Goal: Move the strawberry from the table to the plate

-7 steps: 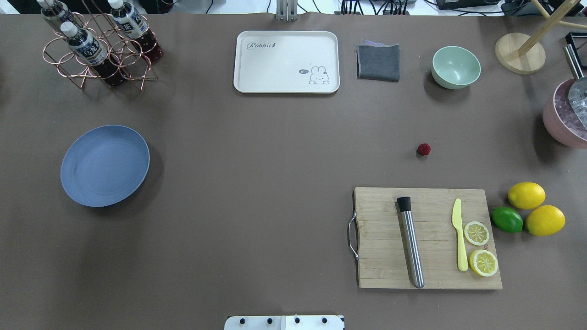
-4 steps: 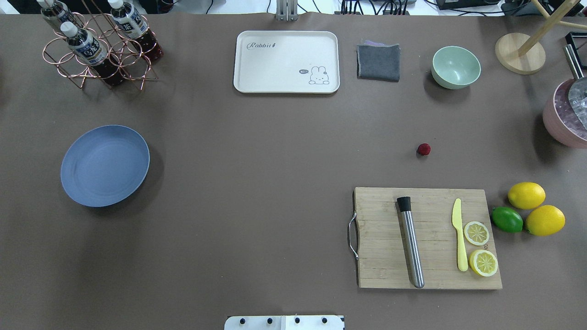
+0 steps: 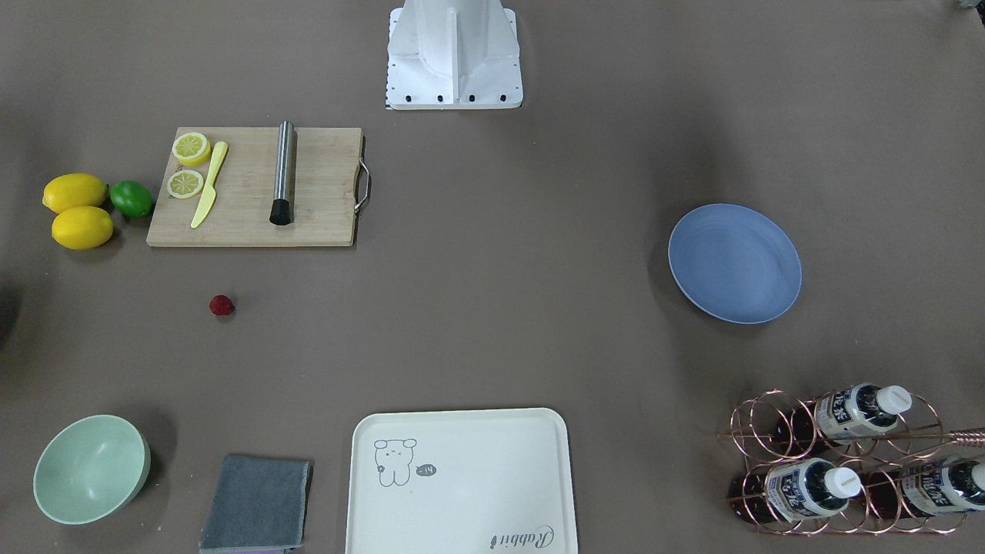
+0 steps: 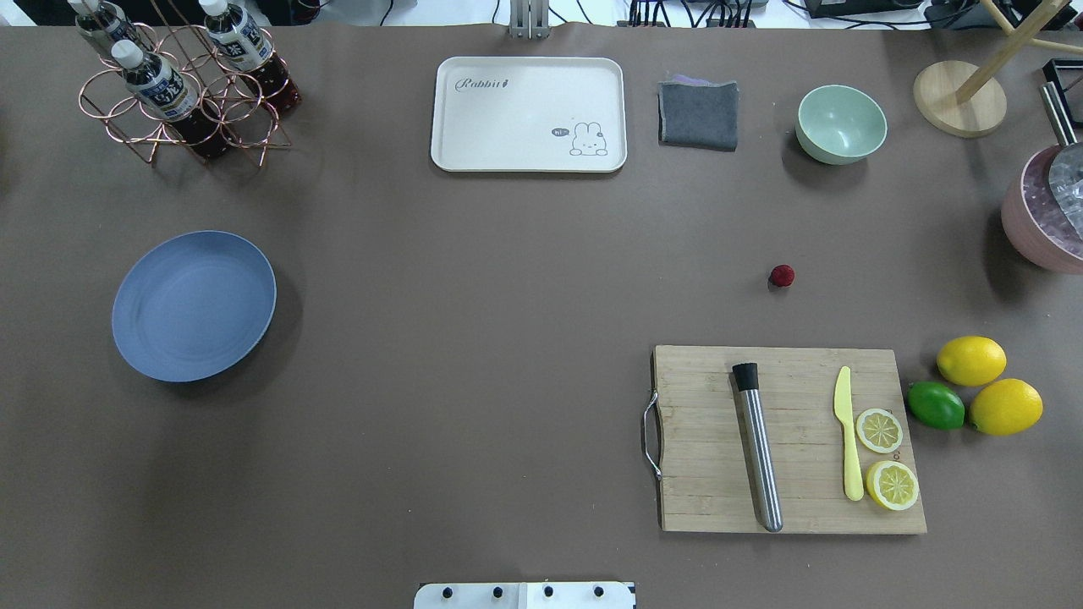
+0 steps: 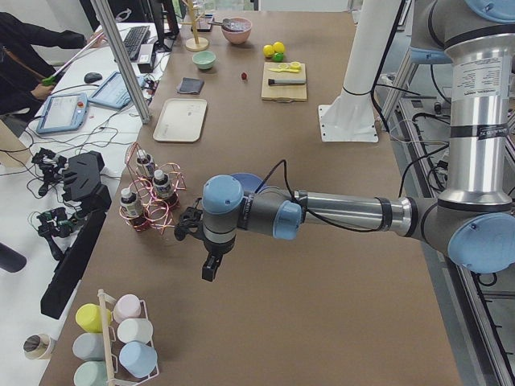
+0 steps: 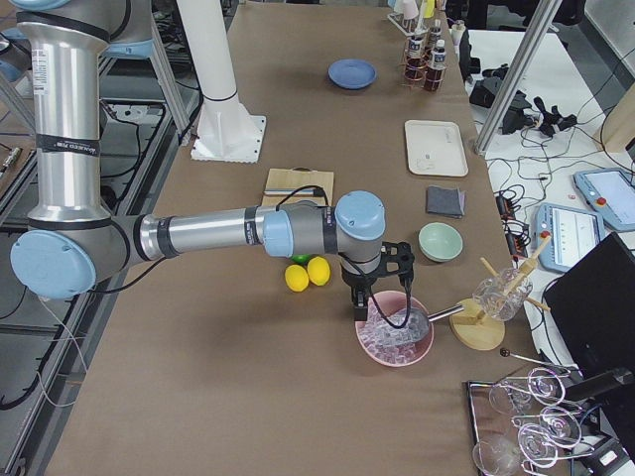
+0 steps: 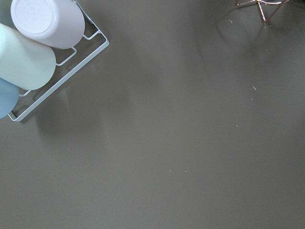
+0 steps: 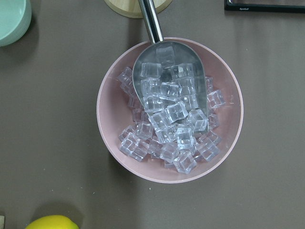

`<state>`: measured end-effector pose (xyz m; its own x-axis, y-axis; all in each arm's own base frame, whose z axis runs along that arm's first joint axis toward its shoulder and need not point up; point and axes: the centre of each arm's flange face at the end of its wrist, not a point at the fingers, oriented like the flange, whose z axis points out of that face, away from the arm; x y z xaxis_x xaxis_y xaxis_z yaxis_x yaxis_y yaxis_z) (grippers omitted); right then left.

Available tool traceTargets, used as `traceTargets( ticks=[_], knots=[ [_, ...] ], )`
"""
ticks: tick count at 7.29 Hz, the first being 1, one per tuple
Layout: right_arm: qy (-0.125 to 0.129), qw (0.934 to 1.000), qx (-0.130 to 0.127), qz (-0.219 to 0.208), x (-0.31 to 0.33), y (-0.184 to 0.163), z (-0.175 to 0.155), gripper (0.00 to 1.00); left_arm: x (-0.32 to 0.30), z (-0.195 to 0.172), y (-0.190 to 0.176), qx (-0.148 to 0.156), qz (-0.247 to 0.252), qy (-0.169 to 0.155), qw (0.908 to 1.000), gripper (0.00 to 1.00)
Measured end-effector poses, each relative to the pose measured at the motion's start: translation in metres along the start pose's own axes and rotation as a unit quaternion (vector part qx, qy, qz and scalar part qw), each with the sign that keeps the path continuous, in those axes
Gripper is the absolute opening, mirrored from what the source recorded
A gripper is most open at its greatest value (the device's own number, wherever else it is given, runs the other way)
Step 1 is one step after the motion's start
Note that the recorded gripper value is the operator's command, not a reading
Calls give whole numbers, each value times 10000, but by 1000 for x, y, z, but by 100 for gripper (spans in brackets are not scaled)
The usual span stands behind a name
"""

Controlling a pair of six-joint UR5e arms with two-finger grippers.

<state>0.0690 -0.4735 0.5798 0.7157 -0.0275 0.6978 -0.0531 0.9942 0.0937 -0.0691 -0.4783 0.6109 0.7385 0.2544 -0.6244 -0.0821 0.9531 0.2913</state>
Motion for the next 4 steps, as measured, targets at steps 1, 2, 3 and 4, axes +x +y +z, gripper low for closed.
traceTargets(
  ticks=[1,2,3,4],
  knots=[
    [-14,10000,13,-18,-3,0,-1,100,3,-2,-3,39,-74,75,9999,98],
    [-43,10000,22,-60,-10,-2,-2,100,13,-6,-10,130,-253,279,9992,98],
    [-70,9999,24,-127,-19,-4,-3,100,34,-4,-22,261,-392,556,9973,98],
    [-87,9999,36,-109,-25,-6,-4,100,68,8,-35,356,-406,844,9950,98]
  ],
)
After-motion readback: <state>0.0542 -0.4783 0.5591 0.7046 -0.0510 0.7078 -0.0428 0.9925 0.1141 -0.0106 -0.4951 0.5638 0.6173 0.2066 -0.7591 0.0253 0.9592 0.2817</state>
